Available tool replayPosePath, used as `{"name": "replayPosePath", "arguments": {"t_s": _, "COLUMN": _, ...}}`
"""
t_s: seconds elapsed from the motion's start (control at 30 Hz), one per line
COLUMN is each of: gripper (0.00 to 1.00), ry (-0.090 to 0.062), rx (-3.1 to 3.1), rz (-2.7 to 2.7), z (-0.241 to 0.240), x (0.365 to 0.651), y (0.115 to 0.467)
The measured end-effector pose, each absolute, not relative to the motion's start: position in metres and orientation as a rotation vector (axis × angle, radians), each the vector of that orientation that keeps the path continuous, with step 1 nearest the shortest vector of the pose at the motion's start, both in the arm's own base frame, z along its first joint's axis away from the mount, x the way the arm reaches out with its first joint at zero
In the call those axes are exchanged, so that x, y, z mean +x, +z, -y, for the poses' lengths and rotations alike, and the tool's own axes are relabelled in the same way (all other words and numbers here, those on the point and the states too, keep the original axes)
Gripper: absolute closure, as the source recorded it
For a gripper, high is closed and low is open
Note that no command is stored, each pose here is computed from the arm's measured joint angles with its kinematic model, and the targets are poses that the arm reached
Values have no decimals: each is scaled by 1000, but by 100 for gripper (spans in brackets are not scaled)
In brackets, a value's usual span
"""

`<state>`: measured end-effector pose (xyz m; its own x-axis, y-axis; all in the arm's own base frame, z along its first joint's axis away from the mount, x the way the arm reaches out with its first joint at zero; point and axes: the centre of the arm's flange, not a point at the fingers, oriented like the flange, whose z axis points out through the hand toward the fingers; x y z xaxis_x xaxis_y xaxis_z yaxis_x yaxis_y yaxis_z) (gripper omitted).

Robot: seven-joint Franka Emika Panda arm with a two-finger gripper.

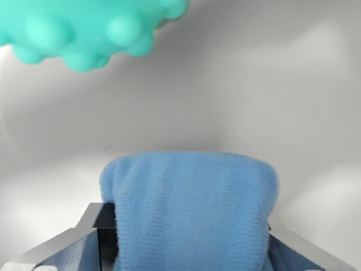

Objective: Pick an object from the bin

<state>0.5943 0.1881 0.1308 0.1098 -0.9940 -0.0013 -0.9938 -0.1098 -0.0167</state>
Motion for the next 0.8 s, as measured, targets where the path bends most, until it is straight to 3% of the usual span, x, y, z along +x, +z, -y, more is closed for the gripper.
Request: {"name": "replayPosePath", "arguments": {"t_s": 0.8, "gripper": 100, "ry": -15, "rx": -2335, "rz": -2087, "z": -189, "x": 594, "y": 216}}
